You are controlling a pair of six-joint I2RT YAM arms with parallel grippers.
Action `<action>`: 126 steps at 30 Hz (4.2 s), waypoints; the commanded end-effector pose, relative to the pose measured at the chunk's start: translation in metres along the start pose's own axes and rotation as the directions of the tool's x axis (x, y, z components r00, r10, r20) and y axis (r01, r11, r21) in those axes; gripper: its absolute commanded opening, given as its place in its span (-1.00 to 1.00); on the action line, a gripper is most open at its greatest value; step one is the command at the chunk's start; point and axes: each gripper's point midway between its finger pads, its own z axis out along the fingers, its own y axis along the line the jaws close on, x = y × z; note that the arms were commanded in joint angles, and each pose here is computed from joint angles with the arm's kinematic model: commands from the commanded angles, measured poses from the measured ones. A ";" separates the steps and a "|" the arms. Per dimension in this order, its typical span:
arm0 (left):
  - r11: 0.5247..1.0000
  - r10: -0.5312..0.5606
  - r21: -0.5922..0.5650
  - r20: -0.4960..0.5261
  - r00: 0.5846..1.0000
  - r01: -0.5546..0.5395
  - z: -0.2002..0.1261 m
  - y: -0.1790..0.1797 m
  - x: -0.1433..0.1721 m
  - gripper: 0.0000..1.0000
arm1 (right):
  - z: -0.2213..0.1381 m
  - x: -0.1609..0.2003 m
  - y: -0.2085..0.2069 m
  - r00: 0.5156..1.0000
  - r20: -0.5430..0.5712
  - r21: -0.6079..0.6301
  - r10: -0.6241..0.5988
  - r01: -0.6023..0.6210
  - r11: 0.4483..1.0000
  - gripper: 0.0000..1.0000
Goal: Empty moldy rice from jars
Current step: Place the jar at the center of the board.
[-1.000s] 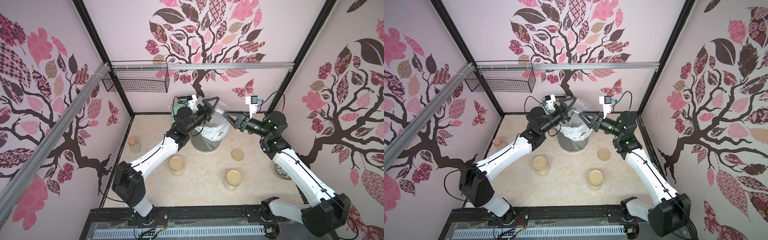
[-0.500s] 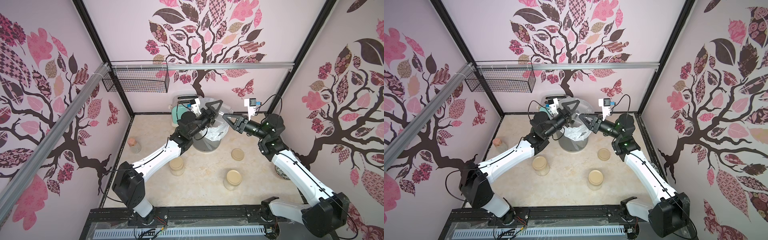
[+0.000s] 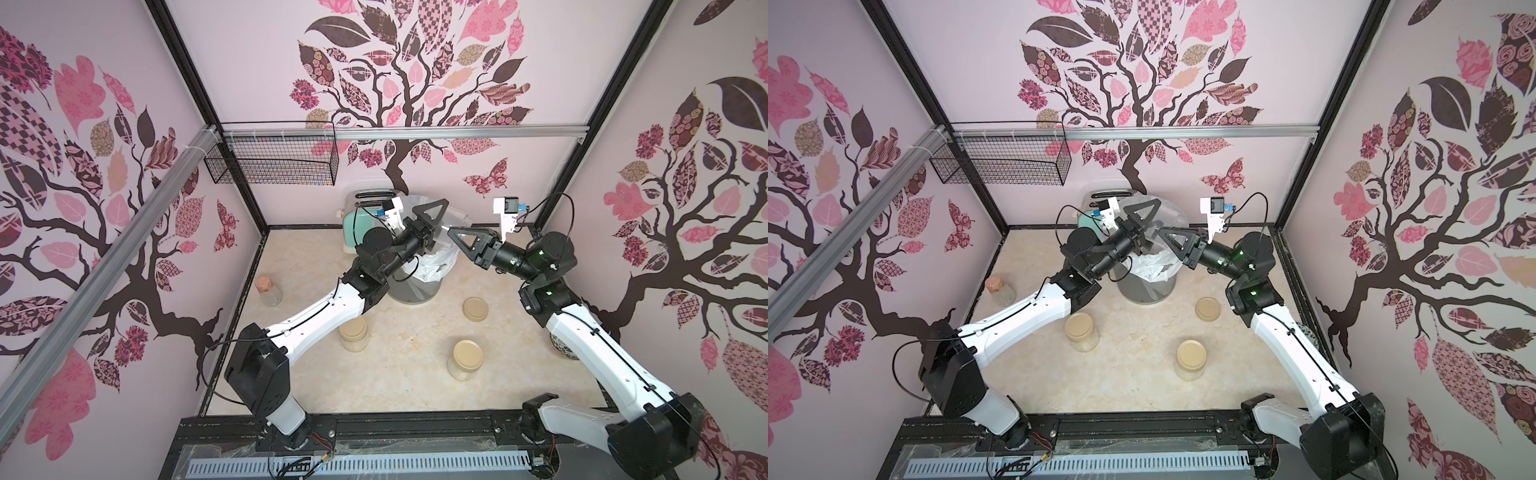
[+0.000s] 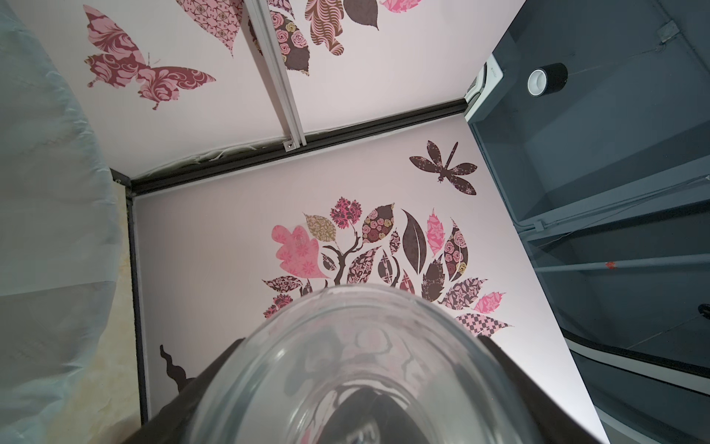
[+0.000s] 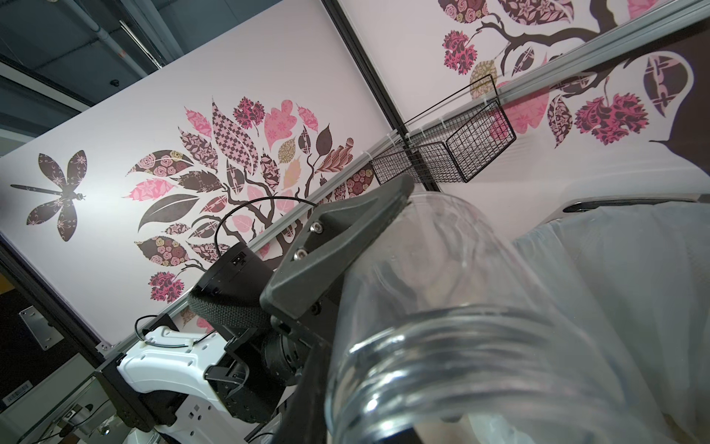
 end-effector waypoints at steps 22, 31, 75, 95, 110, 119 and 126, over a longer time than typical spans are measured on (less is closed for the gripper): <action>0.998 0.049 -0.042 0.038 0.998 -0.047 -0.020 0.005 -0.001 0.73 | -0.017 -0.006 0.024 0.998 0.030 0.006 -0.047 0.047 0.999 -1.00; 0.995 0.073 -0.066 0.064 0.995 -0.069 -0.026 0.003 -0.005 0.87 | -0.019 -0.011 0.028 0.997 0.035 0.018 -0.066 0.065 0.998 -1.00; 0.729 0.562 -0.475 0.003 0.827 -0.493 -0.213 0.019 -0.047 0.96 | -0.193 0.061 -0.254 0.900 -0.161 0.927 0.405 -0.002 0.374 -1.00; 0.692 0.571 -0.530 -0.014 0.821 -0.490 -0.242 0.035 -0.044 0.96 | -0.215 0.132 -0.312 0.743 -0.133 0.967 0.656 -0.049 0.251 -1.00; 0.682 0.573 -0.541 -0.024 0.819 -0.492 -0.249 0.039 -0.042 0.96 | -0.227 0.151 -0.329 0.679 -0.119 0.973 0.725 -0.067 0.222 -1.00; 0.675 0.572 -0.550 -0.032 0.820 -0.492 -0.250 0.043 -0.042 0.96 | -0.230 0.153 -0.329 0.670 -0.120 0.974 0.732 -0.064 0.219 -0.63; 0.675 0.570 -0.549 -0.035 0.821 -0.492 -0.249 0.044 -0.042 0.96 | -0.227 0.138 -0.327 0.692 -0.121 0.973 0.711 -0.057 0.221 -0.16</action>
